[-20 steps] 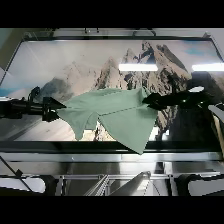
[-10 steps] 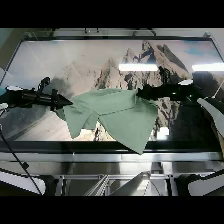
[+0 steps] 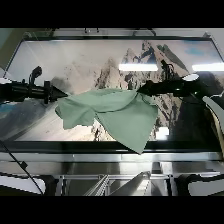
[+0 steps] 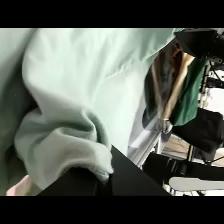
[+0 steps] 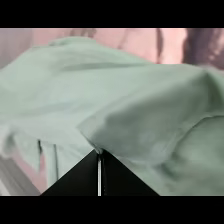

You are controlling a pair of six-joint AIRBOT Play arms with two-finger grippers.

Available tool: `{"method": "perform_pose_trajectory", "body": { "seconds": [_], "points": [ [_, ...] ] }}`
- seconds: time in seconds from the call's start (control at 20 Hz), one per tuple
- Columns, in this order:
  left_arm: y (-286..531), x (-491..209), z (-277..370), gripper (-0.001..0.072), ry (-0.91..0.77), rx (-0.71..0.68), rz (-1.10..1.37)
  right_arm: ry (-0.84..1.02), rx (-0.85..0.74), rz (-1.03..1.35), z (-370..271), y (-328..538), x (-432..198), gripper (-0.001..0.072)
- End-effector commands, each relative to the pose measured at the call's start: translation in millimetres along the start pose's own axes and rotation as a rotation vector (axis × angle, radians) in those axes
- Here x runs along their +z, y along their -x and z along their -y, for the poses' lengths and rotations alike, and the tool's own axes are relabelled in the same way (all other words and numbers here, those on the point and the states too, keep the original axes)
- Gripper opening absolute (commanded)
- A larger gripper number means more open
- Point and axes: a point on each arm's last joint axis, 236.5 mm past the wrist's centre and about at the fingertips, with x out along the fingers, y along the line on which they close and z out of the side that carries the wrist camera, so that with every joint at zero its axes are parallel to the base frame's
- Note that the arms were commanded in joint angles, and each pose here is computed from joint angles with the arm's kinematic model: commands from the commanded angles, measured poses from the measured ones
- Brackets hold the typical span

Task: Fold the shirts.

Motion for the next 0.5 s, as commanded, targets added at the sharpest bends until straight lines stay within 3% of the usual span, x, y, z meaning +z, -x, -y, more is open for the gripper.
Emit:
{"method": "perform_pose_trajectory", "body": {
  "seconds": [0.0, 0.05, 0.25, 0.35, 0.45],
  "points": [
    [25, 5, 34, 0.0022, -0.061, -0.045, 0.066, 0.123, 0.028, 0.039, -48, 31, 10, 0.0019],
    [36, 5, 56, 0.0022, -0.097, -0.085, 0.098, 0.170, 0.033, 0.073, -67, 46, 16, 0.0019],
    [129, -30, 253, 0.0022, -0.507, -0.505, 0.311, 0.478, 0.020, 0.329, -175, 151, 38, 0.0019],
    [165, -74, 336, 0.0022, -0.750, -0.504, 0.395, 0.699, -0.020, 0.543, -251, 228, 34, 0.0019],
    [184, -122, 406, 0.0025, -0.956, -0.415, 0.502, 0.858, -0.087, 0.794, -319, 306, 15, 0.0018]
  ]
}}
